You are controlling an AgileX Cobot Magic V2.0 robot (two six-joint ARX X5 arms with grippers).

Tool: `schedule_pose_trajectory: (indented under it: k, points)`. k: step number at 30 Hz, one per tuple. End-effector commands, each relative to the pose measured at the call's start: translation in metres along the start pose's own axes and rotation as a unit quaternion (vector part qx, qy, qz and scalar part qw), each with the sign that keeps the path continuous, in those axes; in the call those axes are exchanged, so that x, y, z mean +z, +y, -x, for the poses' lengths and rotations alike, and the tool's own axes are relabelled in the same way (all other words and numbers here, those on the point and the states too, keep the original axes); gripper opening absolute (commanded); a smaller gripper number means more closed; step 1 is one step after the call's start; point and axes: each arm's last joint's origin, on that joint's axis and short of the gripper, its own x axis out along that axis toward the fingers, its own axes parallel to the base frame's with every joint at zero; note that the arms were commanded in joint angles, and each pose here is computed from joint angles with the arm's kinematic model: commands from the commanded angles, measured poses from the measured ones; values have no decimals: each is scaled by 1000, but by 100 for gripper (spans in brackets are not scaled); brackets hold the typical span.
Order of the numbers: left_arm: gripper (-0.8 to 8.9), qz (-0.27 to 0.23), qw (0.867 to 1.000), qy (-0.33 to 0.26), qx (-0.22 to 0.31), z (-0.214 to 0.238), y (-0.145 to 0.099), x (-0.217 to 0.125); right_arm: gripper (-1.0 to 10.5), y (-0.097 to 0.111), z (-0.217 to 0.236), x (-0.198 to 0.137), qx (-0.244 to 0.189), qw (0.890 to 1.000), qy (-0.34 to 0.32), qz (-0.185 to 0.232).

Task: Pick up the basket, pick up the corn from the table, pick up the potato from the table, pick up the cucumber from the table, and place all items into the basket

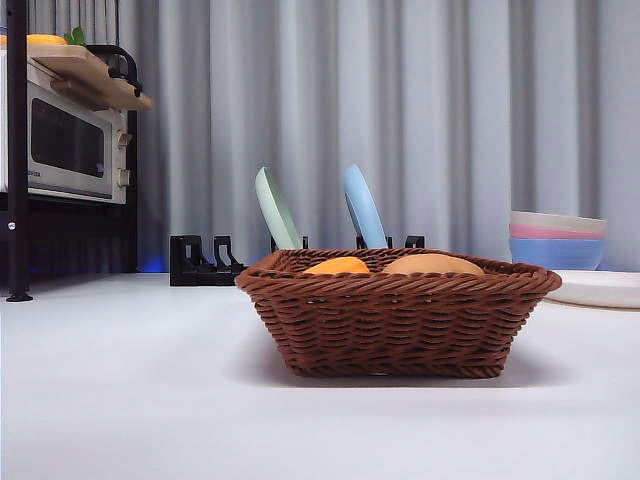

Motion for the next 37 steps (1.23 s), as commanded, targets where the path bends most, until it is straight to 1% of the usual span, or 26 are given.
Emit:
schedule_pose_trajectory:
  k: [1, 6, 9, 14, 18, 35, 36, 37]
  points:
    - [-3, 6, 1000, 13, -3, -4, 0, -16, 2, 0, -1, -1, -1, 1000, -1, -4]
    - [-3, 7, 999, 46, -2, -9, -1, -42, 2, 0, -1, -1, 0, 1000, -1, -4]
    - [-3, 12, 997, 70, -1, -9, -2, -51, 2, 0, -1, -1, -1, 1000, -1, -5]
    - [-3, 15, 997, 81, -3, -9, -2, -53, 1, 0, -1, -1, -1, 1000, -1, -4]
    - [-3, 53, 995, 84, -19, -9, -3, -53, 1, 0, -1, -1, 0, 1000, -1, -5]
    - [-3, 53, 995, 84, -22, -9, -3, -53, 1, 0, -1, -1, -1, 1000, -1, -4]
    - [-3, 53, 995, 84, -22, -9, -3, -53, 2, 0, -1, -1, -2, 1000, 0, 1]
    - [-3, 53, 995, 84, -22, -9, -3, -53, 1, 0, -1, -1, -4, 1000, -1, 21]
